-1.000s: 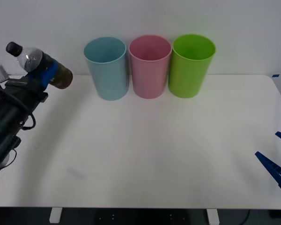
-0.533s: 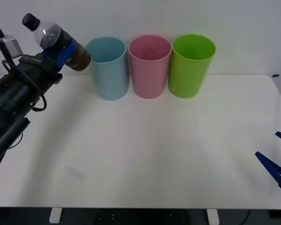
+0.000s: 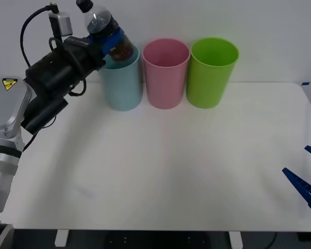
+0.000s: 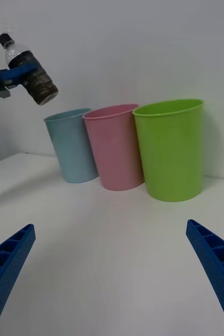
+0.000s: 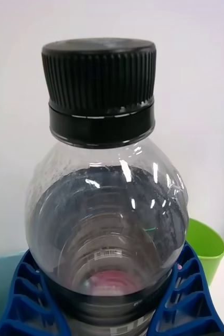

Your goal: Grasp the object on the table and drop it into the matching bin: aluminum can to the light blue bin, PET bottle to the pink bin.

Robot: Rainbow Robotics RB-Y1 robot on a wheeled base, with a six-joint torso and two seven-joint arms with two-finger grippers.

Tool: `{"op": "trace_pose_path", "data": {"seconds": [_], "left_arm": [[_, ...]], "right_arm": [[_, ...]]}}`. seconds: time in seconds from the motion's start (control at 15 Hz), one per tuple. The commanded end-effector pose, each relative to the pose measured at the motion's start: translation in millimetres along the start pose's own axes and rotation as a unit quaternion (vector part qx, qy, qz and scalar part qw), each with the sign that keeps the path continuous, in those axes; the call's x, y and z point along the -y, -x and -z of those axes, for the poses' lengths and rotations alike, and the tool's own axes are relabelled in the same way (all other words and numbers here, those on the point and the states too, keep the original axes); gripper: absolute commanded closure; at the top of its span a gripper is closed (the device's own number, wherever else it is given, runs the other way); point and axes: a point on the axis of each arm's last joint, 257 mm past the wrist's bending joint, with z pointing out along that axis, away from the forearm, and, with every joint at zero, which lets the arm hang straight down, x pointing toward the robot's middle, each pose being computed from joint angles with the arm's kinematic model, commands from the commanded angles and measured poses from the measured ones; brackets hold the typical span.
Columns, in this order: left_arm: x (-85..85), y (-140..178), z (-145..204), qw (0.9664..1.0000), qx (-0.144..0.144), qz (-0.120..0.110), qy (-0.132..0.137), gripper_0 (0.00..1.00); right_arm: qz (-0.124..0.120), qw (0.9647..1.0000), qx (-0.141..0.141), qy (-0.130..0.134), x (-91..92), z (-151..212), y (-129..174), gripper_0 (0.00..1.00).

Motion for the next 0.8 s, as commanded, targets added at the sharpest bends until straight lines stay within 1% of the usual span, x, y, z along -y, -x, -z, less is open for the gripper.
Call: {"op": "trace_pose_path", "data": {"seconds": [0.07, 0.2, 0.27, 0.33, 0.4, 0.47, 0.6, 0.73, 0.8], "left_arm": [[10.7, -6, -38, 0.9998, -0.016, -0.002, -0.012, 1.0], [15.9, -12, -58, 0.9996, -0.026, -0.006, -0.012, 1.0], [24.1, -15, -72, 0.9992, -0.034, -0.015, -0.016, 1.0], [30.0, -18, -81, 0.999, -0.037, -0.018, -0.018, 1.0], [36.6, -23, -94, 0.9983, -0.044, -0.034, -0.018, 1.0], [38.6, -28, -103, 0.9976, -0.051, -0.045, -0.015, 1.0], [43.5, -33, -123, 0.9963, -0.058, -0.064, -0.002, 1.0], [43.9, -35, -137, 0.9951, -0.06, -0.076, 0.018, 1.0], [47.5, -34, -143, 0.9946, -0.057, -0.082, 0.026, 0.99]], "right_arm": [[0.0, 1.0, 0.0, 0.0, 0.0, 0, 0, 0.0], [0.0, 1.0, 0.0, 0.0, 0.0, 0, 0, 0.0], [0.0, 1.0, 0.0, 0.0, 0.0, 0, 0, 0.0], [0.0, 1.0, 0.0, 0.0, 0.0, 0, 0, 0.0], [0.0, 1.0, 0.0, 0.0, 0.0, 0, 0, 0.0], [0.0, 1.0, 0.0, 0.0, 0.0, 0, 0, 0.0], [0.0, 1.0, 0.0, 0.0, 0.0, 0, 0, 0.0], [0.0, 1.0, 0.0, 0.0, 0.0, 0, 0, 0.0], [0.0, 1.0, 0.0, 0.0, 0.0, 0, 0, 0.0]]}}
